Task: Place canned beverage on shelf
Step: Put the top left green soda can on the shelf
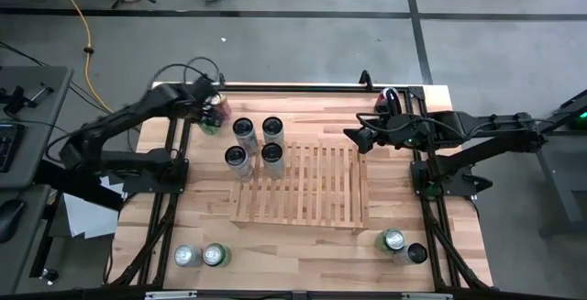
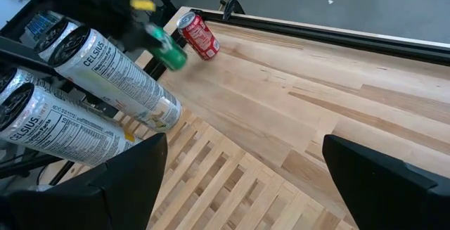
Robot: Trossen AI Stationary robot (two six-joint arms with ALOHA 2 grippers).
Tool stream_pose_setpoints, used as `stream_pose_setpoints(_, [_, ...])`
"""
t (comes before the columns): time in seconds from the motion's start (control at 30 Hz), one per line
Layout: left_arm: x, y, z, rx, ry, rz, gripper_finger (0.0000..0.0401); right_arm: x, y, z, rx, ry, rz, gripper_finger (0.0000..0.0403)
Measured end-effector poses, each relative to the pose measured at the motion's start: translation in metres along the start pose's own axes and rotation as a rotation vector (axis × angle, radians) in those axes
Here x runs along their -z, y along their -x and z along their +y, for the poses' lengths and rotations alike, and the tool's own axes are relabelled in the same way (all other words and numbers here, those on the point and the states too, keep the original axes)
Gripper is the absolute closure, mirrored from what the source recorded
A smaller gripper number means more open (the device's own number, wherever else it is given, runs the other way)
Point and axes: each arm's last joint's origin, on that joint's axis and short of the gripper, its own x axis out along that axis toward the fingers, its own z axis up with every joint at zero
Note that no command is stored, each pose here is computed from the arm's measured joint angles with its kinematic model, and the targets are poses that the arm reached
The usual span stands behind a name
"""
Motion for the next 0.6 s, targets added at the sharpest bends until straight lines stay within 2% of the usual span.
stream_pose_setpoints(0.17, [0.000, 0.068, 0.024, 0.097, -0.005, -0.131, 0.0120, 0.000, 0.000, 0.000, 0.000, 0.000, 0.000, 0.0038])
stream_pose_setpoints(0.37, [-0.009, 0.152, 0.051, 0.188, 0.082, -0.429, 0.0120, -0.001, 0.000, 0.000, 0.014, -0.001, -0.020, 0.0038])
stream_pose_setpoints(0.47, [-0.022, 0.183, 0.054, 0.251, 0.083, -0.567, 0.0120, -0.002, 0.000, 0.001, 0.003, 0.005, -0.032, 0.0038])
stream_pose_setpoints(0.6, [-0.047, 0.209, 0.043, 0.397, 0.002, -0.691, 0.0120, -0.005, 0.000, 0.006, -0.040, 0.053, -0.067, 0.0038])
